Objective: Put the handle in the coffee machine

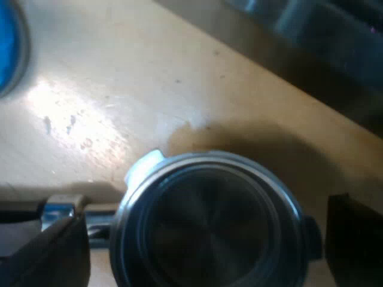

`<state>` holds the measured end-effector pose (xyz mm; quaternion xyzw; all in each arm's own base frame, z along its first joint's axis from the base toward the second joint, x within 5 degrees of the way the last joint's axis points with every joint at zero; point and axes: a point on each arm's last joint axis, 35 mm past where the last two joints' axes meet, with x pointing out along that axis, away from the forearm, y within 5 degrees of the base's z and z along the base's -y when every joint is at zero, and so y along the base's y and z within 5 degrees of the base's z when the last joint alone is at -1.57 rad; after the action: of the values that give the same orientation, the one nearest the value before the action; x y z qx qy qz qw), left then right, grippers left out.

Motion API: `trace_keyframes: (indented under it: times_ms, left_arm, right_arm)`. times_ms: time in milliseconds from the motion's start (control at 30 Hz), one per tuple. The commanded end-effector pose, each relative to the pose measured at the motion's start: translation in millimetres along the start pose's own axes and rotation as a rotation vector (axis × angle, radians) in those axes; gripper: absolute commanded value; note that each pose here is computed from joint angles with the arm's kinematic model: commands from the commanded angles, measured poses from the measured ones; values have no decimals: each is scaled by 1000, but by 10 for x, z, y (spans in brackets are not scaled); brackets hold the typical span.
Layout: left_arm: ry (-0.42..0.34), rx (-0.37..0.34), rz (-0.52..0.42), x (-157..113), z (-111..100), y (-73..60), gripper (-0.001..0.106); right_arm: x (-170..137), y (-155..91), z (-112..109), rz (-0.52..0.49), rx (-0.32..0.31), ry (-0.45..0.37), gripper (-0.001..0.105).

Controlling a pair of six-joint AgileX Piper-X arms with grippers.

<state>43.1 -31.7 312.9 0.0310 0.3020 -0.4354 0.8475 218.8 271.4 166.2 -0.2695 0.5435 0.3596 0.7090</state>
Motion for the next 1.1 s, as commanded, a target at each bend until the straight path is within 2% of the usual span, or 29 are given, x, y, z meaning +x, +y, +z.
trace_keyframes:
  times_ms: [33, 267, 367, 400, 433, 500, 533, 567, 600, 633, 800, 933, 1100]
  left_arm:
    - [-2, -8, 10, -5, 0, 0, 78]
    - [-2, -8, 10, -5, 0, 0, 78]
    - [-2, -8, 10, -5, 0, 0, 78]
    - [-2, -8, 10, -5, 0, 0, 78]
    - [-2, -8, 10, -5, 0, 0, 78]
    - [-2, -8, 10, -5, 0, 0, 78]
    - [-2, -8, 10, -5, 0, 0, 78]
    - [-2, -8, 10, -5, 0, 0, 78]
    - [-2, -8, 10, -5, 0, 0, 78]
    - [-2, -8, 10, -5, 0, 0, 78]
    - [-2, -8, 10, -5, 0, 0, 78]
    - [-2, -8, 10, -5, 0, 0, 78]
    - [-10, 2, -23, -5, 3, -12, 78]
  right_arm:
    - [15, -1, 29, 30, -16, -9, 80]
    - [58, 4, 26, 46, -16, 1, 80]
    - [58, 5, 12, 49, -15, 14, 69]
    - [58, 5, 4, 48, -15, 21, 62]
    - [57, 5, -6, 49, -15, 30, 50]
    - [57, 6, -14, 49, -14, 38, 39]
    - [56, 8, -24, 55, -14, 46, 26]
    - [56, 8, -24, 56, -14, 46, 26]
    - [55, 11, -44, 61, -13, 64, 5]
    - [48, 13, -51, 66, -11, 70, 0]
    - [-33, 27, -99, 77, 17, 118, 0]
    - [-157, 30, -115, 73, 86, 112, 0]
    - [-340, 58, -149, 69, 115, 104, 0]
